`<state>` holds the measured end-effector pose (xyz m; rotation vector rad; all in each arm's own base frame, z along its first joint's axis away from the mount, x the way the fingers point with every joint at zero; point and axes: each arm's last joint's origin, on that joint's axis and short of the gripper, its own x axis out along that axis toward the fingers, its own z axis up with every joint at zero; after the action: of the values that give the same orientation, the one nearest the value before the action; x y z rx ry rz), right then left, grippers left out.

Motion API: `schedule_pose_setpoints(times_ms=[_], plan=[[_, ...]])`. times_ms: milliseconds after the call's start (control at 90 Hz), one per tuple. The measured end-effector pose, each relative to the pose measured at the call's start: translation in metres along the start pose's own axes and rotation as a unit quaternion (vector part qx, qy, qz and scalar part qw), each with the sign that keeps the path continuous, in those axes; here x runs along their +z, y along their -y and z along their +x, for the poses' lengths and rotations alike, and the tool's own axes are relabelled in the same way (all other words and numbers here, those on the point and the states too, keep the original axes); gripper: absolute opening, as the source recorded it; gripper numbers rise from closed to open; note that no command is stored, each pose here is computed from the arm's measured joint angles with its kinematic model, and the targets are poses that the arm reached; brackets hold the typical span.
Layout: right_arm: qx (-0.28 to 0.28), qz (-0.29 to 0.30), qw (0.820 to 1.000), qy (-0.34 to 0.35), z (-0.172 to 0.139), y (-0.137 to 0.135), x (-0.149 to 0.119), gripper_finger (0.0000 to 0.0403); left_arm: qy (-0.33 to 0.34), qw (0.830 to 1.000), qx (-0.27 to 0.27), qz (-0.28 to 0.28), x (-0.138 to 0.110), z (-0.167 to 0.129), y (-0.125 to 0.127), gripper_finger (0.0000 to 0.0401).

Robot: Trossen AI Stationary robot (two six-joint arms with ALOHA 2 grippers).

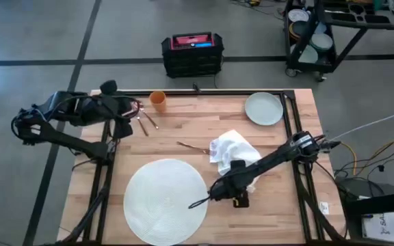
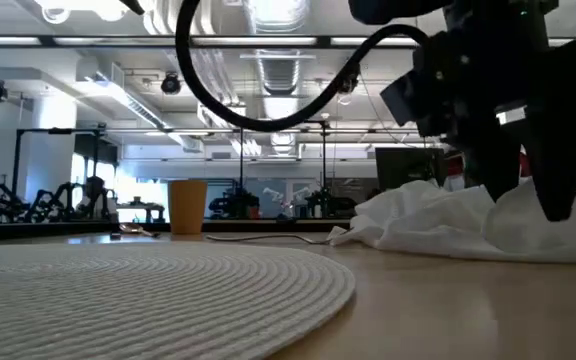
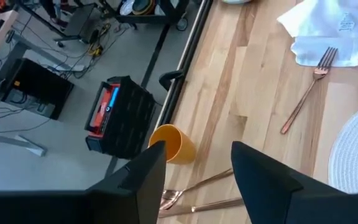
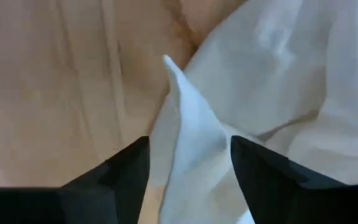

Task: Set table place
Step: Fold the white napkin

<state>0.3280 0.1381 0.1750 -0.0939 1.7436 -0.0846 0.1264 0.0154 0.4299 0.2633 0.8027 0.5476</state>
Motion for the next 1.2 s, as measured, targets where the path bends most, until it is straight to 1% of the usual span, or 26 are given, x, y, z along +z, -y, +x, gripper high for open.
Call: schedule_pose_setpoints(times_ms=[56,100,167,233,267,289,411,522,667,822,911,1000,1122,1200], plan=[[-0.006,-0.002,1.000,0.002,0.001,0.001,0.000,0.0176,0.000,1.000,0.000,0.000,0.000,0.000,0.000,0.0174],[-0.007,-0.002,1.000,0.001,0.003,0.003,0.000,0.0152,0.000,1.000,0.000,0.000,0.000,0.000,0.000,0.0175],[-0.008,0.001,1.000,-0.005,0.005,0.005,0.000,0.0101,0.000,1.000,0.000,0.000,0.000,0.000,0.000,0.0176],[-0.006,-0.001,1.000,-0.007,0.007,0.006,0.000,0.0036,-0.001,1.000,0.000,0.001,0.000,0.001,0.000,0.0174],[-0.003,-0.004,1.000,-0.005,0.008,0.007,0.001,0.0019,-0.001,1.000,0.000,0.001,0.000,0.001,0.000,0.0173],[0.001,-0.004,1.000,-0.005,0.008,0.007,0.001,0.0014,-0.001,1.000,0.000,0.001,0.000,0.001,0.000,0.0171],[0.010,0.009,1.000,-0.006,0.007,0.011,0.003,0.0002,-0.001,1.000,0.000,0.000,0.000,0.001,0.000,0.0166],[0.023,0.038,0.999,0.007,-0.002,0.016,0.006,0.0000,-0.001,1.000,0.000,0.000,0.000,0.001,0.000,0.0165],[0.051,0.084,0.994,0.040,-0.029,0.028,0.002,0.0000,-0.001,1.000,0.000,-0.001,0.001,0.001,0.001,0.0170],[0.087,0.146,0.982,0.087,-0.066,0.040,-0.012,0.0000,-0.001,1.000,0.000,-0.001,0.001,0.001,0.001,0.0173],[0.107,0.187,0.969,0.117,-0.087,0.047,-0.023,0.0000,-0.001,1.000,0.000,-0.001,0.001,0.001,0.001,0.0171],[0.120,0.232,0.953,0.152,-0.108,0.054,-0.036,0.0000,-0.001,1.000,0.000,-0.001,0.001,0.001,0.001,0.0167],[0.133,0.289,0.926,0.202,-0.134,0.065,-0.054,0.0000,-0.001,1.000,0.000,-0.001,0.001,0.001,0.001,0.0163],[0.131,0.321,0.909,0.230,-0.146,0.073,-0.064,0.0000,-0.002,1.000,0.000,-0.001,0.002,0.002,0.001,0.0162]])
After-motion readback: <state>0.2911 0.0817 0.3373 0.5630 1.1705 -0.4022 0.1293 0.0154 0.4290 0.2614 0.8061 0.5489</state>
